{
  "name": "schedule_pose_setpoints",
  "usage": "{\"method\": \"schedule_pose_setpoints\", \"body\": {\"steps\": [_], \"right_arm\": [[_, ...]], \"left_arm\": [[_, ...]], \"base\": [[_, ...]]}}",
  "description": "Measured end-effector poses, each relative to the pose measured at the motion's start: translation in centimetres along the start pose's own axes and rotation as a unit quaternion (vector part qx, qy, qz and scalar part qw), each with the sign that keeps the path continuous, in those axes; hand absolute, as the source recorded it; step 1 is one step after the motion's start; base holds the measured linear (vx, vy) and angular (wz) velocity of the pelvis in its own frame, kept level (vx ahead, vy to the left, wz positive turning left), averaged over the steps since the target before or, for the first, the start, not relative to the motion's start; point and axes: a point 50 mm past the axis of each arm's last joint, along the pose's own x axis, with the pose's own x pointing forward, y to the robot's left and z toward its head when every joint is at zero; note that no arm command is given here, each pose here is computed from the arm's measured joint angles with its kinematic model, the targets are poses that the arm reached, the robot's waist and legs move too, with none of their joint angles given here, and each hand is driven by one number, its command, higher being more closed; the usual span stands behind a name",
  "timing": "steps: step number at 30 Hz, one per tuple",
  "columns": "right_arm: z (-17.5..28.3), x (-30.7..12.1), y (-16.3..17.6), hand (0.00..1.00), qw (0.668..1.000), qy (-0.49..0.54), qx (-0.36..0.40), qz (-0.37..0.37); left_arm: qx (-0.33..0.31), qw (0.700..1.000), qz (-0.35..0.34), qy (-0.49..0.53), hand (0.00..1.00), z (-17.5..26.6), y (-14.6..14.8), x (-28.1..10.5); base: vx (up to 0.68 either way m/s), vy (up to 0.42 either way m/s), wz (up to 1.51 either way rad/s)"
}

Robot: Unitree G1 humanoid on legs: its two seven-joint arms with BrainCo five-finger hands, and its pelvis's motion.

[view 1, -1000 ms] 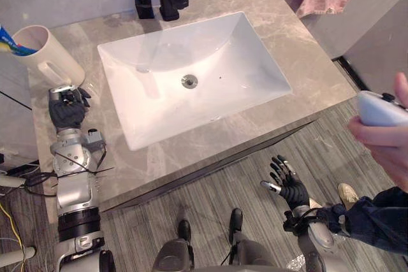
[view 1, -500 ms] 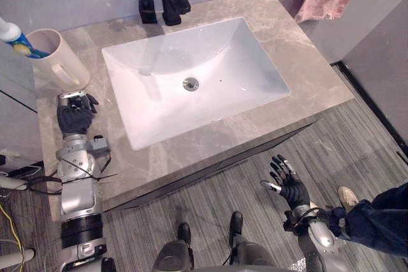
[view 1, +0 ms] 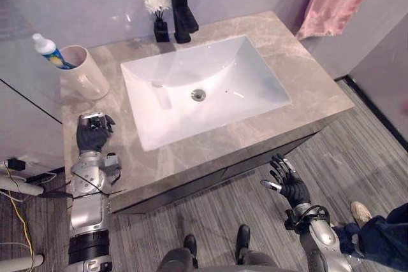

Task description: Organize washtable

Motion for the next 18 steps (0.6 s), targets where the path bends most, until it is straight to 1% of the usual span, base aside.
{"method": "schedule_pose_setpoints", "body": {"steps": [7,11,18], "right_arm": [[-0.7,-0.3,-0.2,0.0,1.0,0.015,0.002,-0.006],[-1.4,-0.4,-0.6,0.0,0.999,0.031,0.001,-0.014],[-1.2,-0.3,-0.6,0.0,0.999,0.028,0.0,-0.019]], "left_arm": [[0.004,1.0,0.001,0.025,1.0,-1.2,-0.1,0.0],[0.011,0.999,0.0,0.034,1.0,-1.5,-0.1,0.6],[0.026,1.0,0.006,0.005,1.0,0.2,0.2,2.8]], "base": [[-0.06,-0.023,-0.04],[-0.03,-0.019,-0.02],[-0.03,-0.013,-0.09]]}}
